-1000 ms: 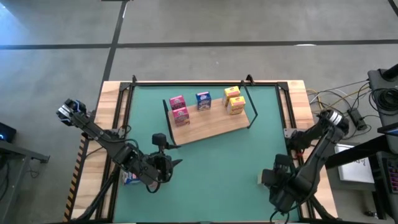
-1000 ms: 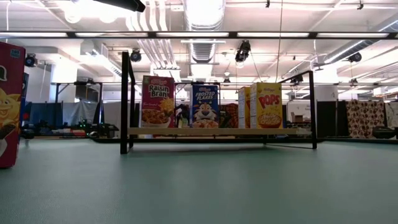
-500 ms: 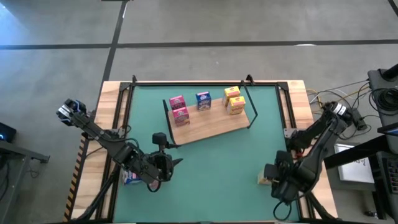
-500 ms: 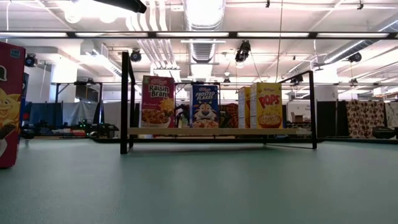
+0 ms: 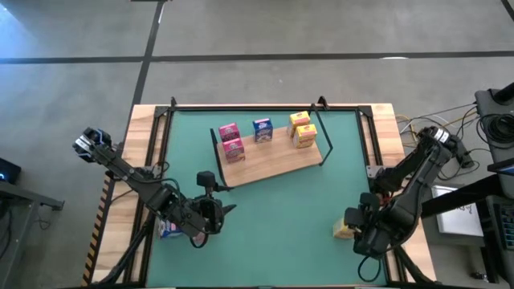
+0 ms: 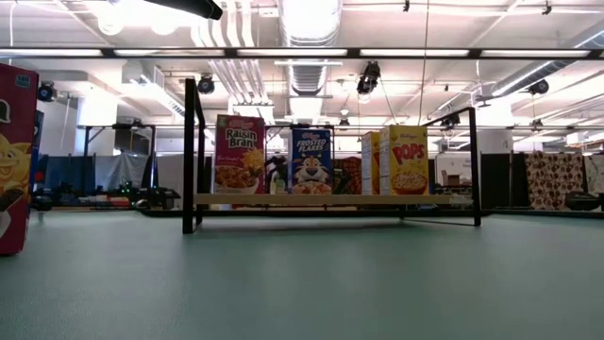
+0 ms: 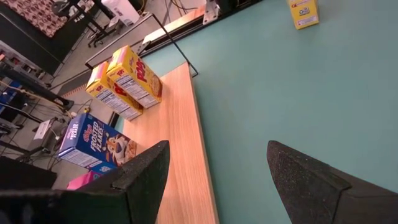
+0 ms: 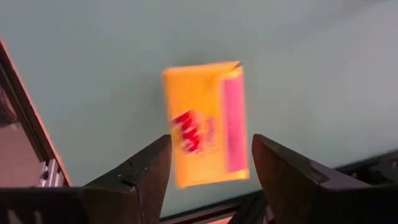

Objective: Stack cereal on shelf
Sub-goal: Put the yellow cereal box on the shelf aligned with the other yellow cereal boxes

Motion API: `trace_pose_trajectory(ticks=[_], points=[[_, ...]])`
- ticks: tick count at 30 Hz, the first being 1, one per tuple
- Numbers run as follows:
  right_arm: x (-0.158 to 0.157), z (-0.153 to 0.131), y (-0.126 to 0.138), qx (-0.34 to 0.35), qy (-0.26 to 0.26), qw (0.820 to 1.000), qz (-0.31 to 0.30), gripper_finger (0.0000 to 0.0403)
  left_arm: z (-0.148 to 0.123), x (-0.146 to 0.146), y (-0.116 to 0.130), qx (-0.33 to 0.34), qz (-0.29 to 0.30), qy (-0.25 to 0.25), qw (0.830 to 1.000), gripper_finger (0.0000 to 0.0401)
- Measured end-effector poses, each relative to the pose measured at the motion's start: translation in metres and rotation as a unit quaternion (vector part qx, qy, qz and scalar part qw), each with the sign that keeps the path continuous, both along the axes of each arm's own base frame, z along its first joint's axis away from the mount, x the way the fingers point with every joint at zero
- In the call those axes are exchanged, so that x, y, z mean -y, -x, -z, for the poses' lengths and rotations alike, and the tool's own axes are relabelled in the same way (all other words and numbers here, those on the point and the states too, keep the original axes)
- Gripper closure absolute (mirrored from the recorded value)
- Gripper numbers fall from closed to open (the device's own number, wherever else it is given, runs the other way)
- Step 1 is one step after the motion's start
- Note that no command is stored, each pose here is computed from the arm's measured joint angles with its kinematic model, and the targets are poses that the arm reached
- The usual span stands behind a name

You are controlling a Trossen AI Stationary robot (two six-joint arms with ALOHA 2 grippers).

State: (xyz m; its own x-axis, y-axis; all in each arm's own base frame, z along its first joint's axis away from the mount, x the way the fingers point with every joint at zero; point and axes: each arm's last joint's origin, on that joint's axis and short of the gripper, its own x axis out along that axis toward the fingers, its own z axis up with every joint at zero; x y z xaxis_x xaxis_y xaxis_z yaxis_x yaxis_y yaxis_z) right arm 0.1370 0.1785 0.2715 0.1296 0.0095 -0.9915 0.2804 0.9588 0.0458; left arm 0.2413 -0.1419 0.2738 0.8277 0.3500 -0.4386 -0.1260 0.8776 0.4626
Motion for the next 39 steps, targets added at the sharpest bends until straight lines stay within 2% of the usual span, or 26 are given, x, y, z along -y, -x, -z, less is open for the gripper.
trace_pose_trajectory(ticks=[9,14,17,29,34,39], points=[[-0.005,0.008,-0.008,-0.011,0.018,0.999,0.047,0.0137,0.000,0.000,0.000,0.000,0.000,0.000,1.000,0.0149],[-0.011,0.011,-0.012,-0.039,-0.007,0.999,0.024,0.0108,0.000,0.000,0.000,0.001,0.000,0.001,1.000,0.0149],[-0.008,0.009,-0.009,-0.043,-0.009,0.999,0.032,0.0097,0.000,0.000,0.000,0.002,0.000,0.002,1.000,0.0149],[-0.002,0.000,-0.004,-0.032,-0.023,0.999,0.035,0.0096,0.001,0.000,0.000,0.002,-0.001,0.004,1.000,0.0149],[-0.003,0.003,-0.005,-0.035,-0.012,0.999,-0.009,0.0096,0.001,0.000,0.000,0.003,-0.003,0.006,1.000,0.0149],[-0.003,0.004,-0.006,-0.036,-0.007,0.999,-0.029,0.0096,0.001,0.000,0.000,0.004,-0.004,0.008,1.000,0.0149]])
